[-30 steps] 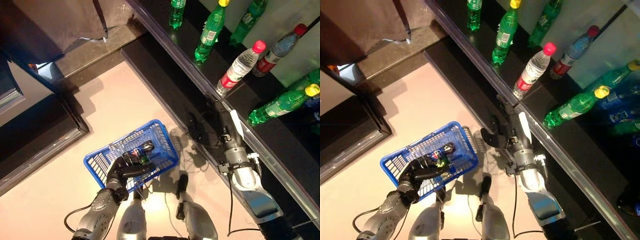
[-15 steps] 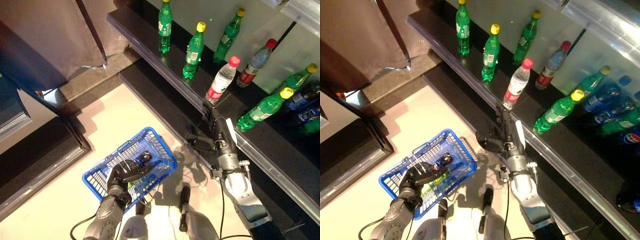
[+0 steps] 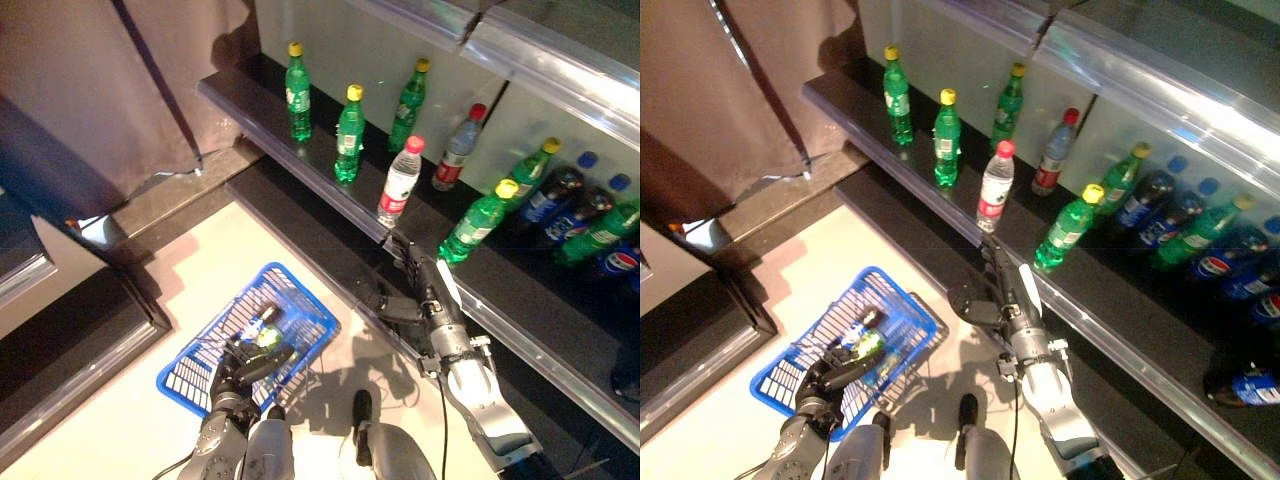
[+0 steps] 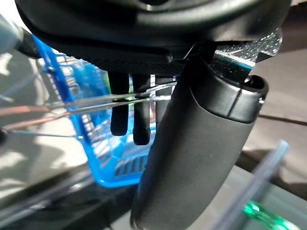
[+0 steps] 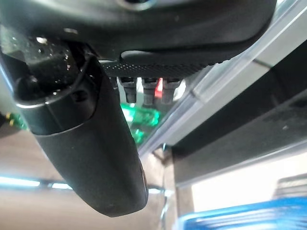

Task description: Pick up the drink and place into the basket.

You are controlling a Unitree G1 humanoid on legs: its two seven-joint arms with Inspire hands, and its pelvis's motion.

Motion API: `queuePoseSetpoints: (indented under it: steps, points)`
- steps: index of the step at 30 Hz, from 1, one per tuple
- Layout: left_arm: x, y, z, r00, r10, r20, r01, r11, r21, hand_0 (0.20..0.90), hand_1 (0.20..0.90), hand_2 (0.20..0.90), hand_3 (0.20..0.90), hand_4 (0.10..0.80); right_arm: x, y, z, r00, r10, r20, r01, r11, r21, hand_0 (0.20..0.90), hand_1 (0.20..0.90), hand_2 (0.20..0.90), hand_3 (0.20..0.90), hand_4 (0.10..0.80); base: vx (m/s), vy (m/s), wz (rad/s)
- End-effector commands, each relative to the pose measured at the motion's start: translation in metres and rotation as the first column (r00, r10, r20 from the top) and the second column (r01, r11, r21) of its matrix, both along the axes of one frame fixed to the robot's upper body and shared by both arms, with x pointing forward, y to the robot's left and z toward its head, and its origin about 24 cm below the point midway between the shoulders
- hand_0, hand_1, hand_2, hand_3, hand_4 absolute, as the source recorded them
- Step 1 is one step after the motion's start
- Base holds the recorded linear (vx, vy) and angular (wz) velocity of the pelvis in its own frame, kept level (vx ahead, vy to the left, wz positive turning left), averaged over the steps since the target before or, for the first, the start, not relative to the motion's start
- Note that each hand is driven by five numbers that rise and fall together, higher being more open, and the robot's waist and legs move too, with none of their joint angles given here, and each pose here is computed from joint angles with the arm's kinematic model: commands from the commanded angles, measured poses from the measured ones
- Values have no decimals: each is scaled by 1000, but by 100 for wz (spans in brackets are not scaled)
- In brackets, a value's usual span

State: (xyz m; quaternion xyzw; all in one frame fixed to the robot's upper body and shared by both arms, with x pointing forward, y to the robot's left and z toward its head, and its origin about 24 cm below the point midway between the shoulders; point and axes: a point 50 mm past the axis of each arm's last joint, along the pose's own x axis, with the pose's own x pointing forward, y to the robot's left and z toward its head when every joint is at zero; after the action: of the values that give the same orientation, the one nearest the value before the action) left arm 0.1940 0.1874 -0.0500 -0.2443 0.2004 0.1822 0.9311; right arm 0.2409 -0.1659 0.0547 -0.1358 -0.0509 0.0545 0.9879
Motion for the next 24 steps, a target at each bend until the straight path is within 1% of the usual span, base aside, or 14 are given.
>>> queuePoseSetpoints:
  steps: [1,3,6,9,13,17,20,24]
  points:
    - [10,18,73,896,43,442,-68,997,41,300,300,300,200,100,-5,7,35,978,57,199,-76,993,86,900,900,900,900,800,274,325,-84]
    - [8,20,71,899,56,433,-79,996,34,300,300,300,200,100,-6,4,35,978,51,200,-69,994,85,900,900,900,900,800,342,417,-66]
    - [13,25,71,903,40,428,-70,996,56,300,300,300,200,100,-8,1,35,981,18,196,-40,993,109,900,900,900,900,800,316,320,-18]
    - [21,27,80,893,-15,449,-35,994,102,300,300,300,200,100,-9,-1,35,978,-46,206,16,989,148,900,900,900,900,800,258,225,-1]
    - [20,29,85,892,-34,451,-27,991,128,300,300,300,200,100,-9,5,37,974,-62,219,25,986,167,900,900,900,900,800,184,182,-14]
    - [21,32,86,895,-46,444,-16,991,135,300,300,300,200,100,-6,7,38,973,-81,218,43,984,173,900,900,900,900,800,166,119,-32]
    - [21,26,84,895,-68,440,11,991,131,300,300,300,200,100,-7,4,40,969,-91,231,49,982,182,900,900,900,900,800,137,-16,9]
    - [19,18,83,892,-65,448,15,993,115,300,300,300,200,100,-6,6,45,963,-68,262,17,981,191,900,900,900,900,800,63,-37,-1]
